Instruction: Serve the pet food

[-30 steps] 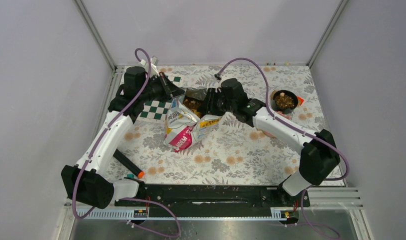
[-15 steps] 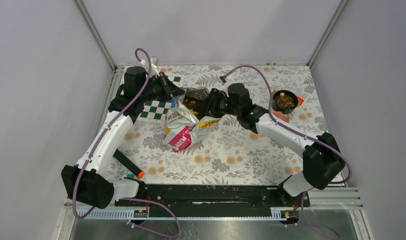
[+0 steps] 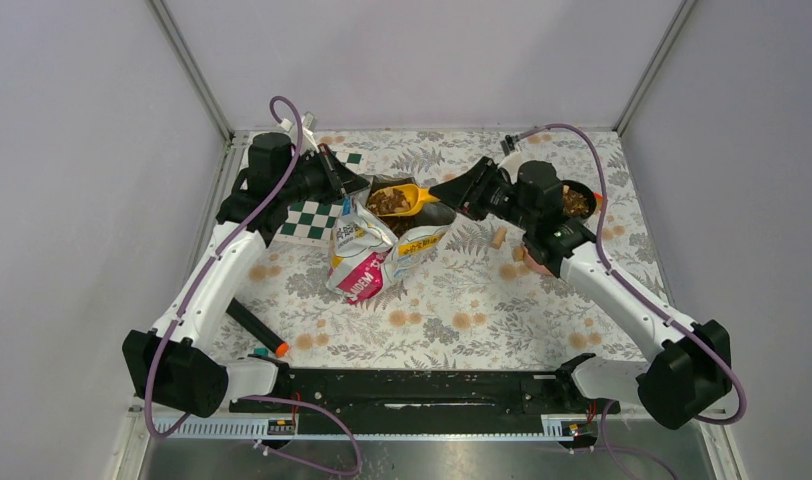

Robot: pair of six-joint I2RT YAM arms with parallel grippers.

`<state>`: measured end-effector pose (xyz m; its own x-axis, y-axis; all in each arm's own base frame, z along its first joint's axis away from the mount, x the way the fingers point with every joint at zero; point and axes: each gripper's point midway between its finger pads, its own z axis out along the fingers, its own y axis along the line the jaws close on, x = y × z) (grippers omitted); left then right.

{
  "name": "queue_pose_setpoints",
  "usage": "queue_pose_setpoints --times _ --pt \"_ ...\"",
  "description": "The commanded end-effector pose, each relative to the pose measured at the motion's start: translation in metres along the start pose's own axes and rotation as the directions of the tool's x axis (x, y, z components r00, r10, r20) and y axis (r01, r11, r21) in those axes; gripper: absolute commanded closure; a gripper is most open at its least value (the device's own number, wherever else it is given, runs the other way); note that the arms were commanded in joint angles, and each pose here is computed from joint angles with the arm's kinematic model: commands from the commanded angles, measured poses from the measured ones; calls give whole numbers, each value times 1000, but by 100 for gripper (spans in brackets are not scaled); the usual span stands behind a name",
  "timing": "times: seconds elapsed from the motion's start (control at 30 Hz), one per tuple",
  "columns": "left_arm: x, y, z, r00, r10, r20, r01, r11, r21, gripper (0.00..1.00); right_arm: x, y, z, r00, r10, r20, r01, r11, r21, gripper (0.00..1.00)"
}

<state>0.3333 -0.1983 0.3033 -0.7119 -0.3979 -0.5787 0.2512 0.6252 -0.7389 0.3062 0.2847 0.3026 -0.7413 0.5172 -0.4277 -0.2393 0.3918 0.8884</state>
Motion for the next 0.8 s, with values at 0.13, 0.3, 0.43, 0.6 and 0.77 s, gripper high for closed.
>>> queue_pose_setpoints --times 0.13,0.3,0.43,0.6,0.77 --pt "-12 -7 -8 998 43 44 -43 999 -4 100 -18 14 -19 998 -42 48 45 997 -62 100" --pt "-13 -9 -9 998 47 43 -47 999 0 100 -17 20 -22 980 -199 31 201 975 -94 100" --pt "-14 -9 -8 998 50 42 -50 999 0 100 -13 27 -24 935 -355 18 354 923 -148 100" --pt "-14 -9 -8 998 54 39 -54 999 -2 100 -17 30 -29 880 -472 58 475 867 -151 100" --pt "-14 -10 -6 998 52 34 -52 999 0 100 -23 34 -31 862 -499 94 507 849 -146 100"
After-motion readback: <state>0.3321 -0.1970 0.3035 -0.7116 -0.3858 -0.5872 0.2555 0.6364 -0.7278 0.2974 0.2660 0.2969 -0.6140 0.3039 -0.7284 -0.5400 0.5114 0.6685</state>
